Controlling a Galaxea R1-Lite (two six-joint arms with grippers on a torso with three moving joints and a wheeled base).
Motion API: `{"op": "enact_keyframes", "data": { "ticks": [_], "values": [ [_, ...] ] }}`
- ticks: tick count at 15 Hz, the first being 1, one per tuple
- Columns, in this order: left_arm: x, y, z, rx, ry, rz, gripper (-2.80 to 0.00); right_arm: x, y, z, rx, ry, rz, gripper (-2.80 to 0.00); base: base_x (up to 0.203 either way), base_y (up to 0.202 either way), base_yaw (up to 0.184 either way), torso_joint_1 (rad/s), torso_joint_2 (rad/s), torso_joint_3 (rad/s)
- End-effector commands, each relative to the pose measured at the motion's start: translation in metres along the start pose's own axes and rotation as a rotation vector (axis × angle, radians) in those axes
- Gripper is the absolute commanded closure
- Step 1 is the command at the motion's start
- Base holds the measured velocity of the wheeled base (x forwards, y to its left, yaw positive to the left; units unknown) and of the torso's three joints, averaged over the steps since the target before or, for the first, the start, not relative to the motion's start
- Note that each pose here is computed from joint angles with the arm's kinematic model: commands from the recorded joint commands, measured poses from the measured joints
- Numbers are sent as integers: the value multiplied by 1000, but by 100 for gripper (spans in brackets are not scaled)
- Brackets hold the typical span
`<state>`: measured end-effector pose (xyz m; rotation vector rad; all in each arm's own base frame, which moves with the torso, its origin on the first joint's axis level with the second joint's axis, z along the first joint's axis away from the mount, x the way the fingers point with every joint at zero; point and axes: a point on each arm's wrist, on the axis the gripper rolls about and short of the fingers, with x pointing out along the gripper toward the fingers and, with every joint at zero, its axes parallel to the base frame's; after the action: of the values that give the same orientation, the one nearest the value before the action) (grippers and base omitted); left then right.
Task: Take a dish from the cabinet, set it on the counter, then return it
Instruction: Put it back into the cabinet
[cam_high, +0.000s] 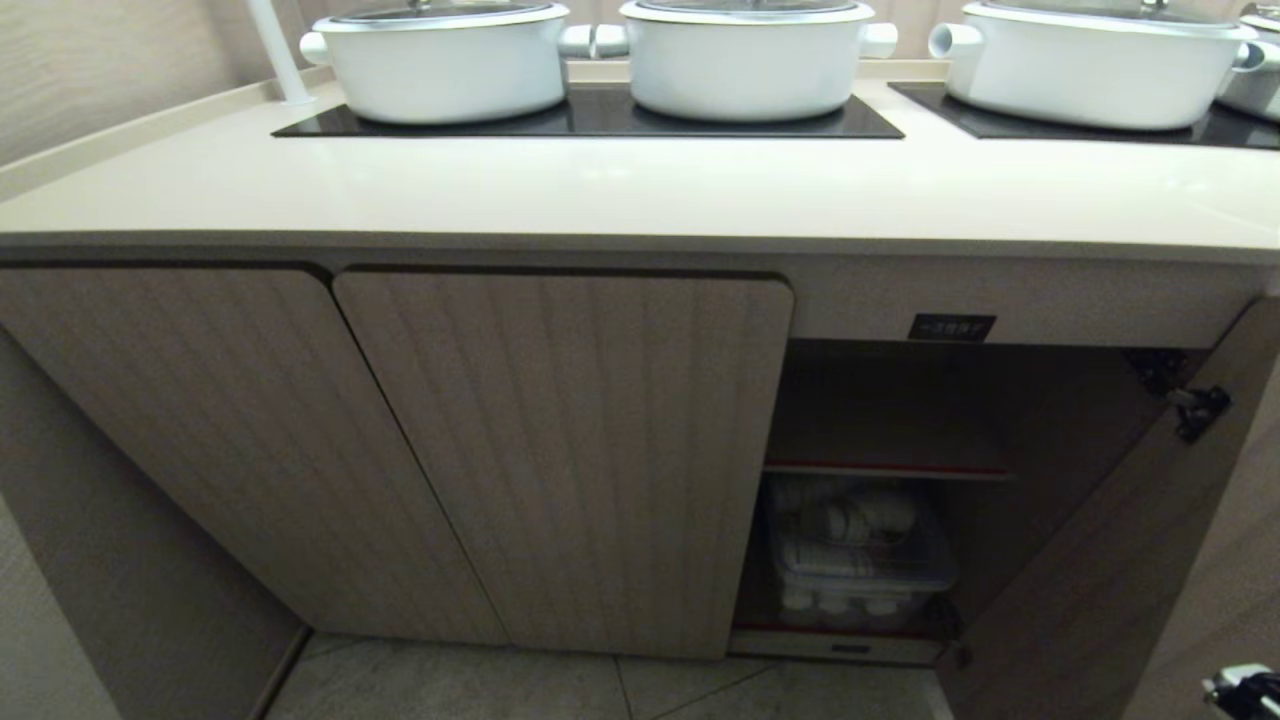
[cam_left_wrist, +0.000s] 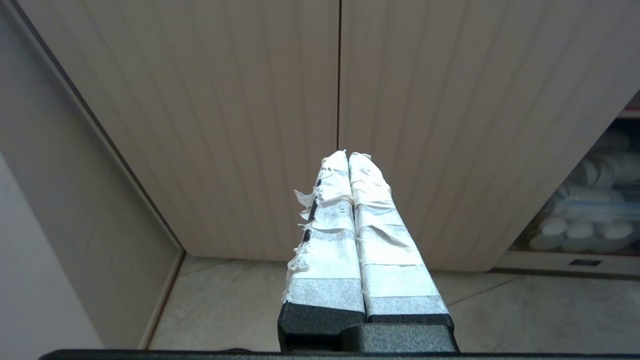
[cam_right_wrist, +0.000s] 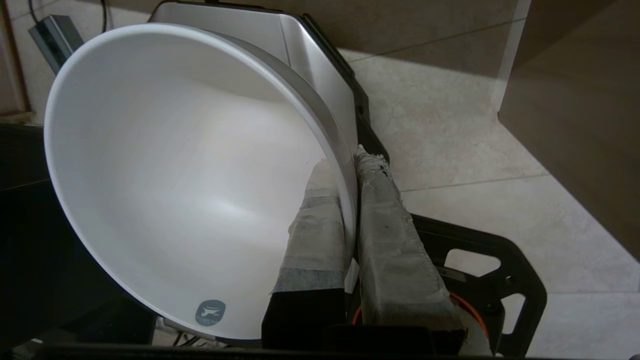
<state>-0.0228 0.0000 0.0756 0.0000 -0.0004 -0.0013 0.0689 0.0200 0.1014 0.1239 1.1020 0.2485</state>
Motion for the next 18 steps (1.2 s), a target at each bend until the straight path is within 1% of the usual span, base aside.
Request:
{"op": "enact_keyframes", "data": {
  "ticks": [1,11,14,18],
  "values": [
    [0,0,0,0,-1,1,0,0,0,0,1,0,1,0,0,0,0,-169,487,302],
    [0,0,0,0,0,1,0,0,0,0,2,1,0,0,0,0,0,-127,457,324],
    [0,0,0,0,0,1,0,0,0,0,5,1,-1,0,0,0,0,-30,177,136],
    [0,0,0,0,-1,1,0,0,0,-1,7,2,-1,0,0,0,0,-5,23,20]
  ]
}}
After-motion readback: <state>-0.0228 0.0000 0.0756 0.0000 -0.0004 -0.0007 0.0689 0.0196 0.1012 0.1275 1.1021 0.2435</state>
